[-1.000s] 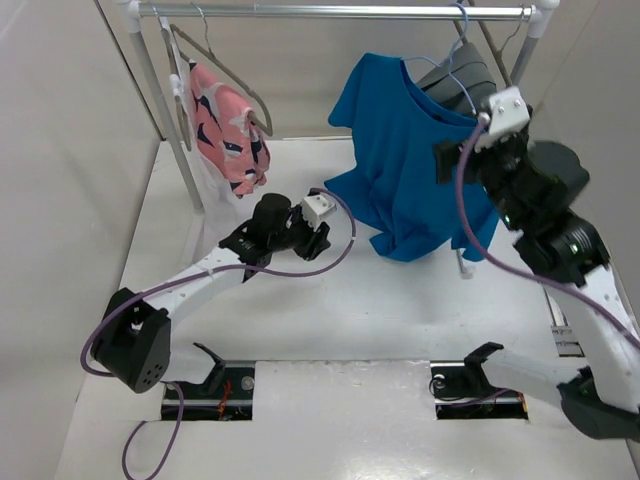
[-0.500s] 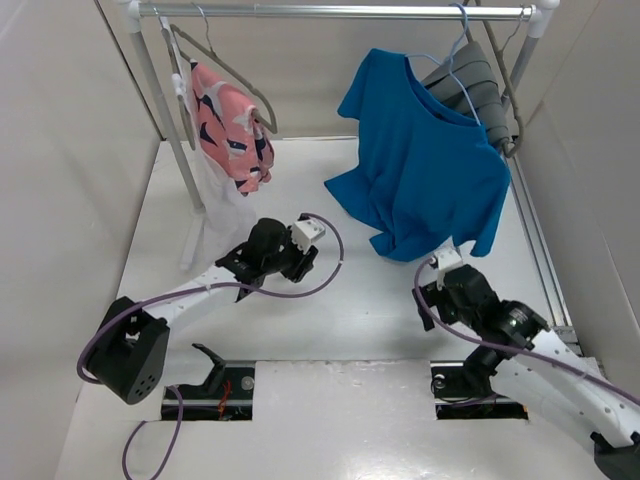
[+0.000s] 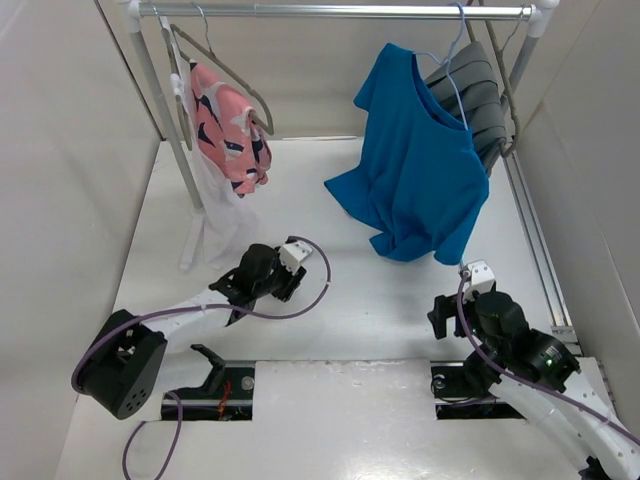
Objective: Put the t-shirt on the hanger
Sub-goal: Hang the hanger with tshirt onto the clothesline
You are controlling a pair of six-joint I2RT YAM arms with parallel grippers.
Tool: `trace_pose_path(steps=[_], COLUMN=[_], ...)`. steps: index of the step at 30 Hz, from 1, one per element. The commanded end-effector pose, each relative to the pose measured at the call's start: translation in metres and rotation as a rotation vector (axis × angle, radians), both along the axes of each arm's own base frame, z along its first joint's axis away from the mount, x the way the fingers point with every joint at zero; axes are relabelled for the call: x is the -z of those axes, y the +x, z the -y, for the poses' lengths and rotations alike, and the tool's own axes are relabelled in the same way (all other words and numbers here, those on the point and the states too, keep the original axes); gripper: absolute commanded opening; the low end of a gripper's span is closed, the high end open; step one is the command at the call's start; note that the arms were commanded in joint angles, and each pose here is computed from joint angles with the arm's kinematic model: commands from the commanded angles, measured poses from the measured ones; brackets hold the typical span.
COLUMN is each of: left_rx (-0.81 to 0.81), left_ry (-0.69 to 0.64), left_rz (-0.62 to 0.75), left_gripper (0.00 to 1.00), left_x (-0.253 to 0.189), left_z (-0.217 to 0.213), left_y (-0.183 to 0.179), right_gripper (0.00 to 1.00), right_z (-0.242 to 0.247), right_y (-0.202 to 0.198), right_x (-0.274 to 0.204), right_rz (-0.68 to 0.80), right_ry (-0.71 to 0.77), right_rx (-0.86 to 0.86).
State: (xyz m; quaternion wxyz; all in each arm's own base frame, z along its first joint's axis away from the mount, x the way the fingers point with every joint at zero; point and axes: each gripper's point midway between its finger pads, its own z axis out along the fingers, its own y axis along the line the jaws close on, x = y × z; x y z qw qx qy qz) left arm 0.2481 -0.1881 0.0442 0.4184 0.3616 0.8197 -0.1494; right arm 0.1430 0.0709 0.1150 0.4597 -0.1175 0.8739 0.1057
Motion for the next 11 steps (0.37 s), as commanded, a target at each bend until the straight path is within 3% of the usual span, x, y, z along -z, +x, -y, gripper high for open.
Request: trace_pose_path(steps=[1, 11], left_rx=[-0.029, -0.036], left_ry=[-0.054, -0.057], left_rz=[0.097, 0.119], left_gripper=[0.41, 0.43], left_x=[-0.0181, -0.0228], left_z=[0.0011, -0.0002], left_y=[0.0109, 0.0099], right_gripper=[1.00, 1.00], right_z=[0.0063, 0.0054], right_y=[-0.0053, -0.0046], right_x=[-0.0002, -0.0072], right_rz=[-0.013, -0.006], right_ry=[-0.012, -0.040], right_rx=[0.014, -0.018])
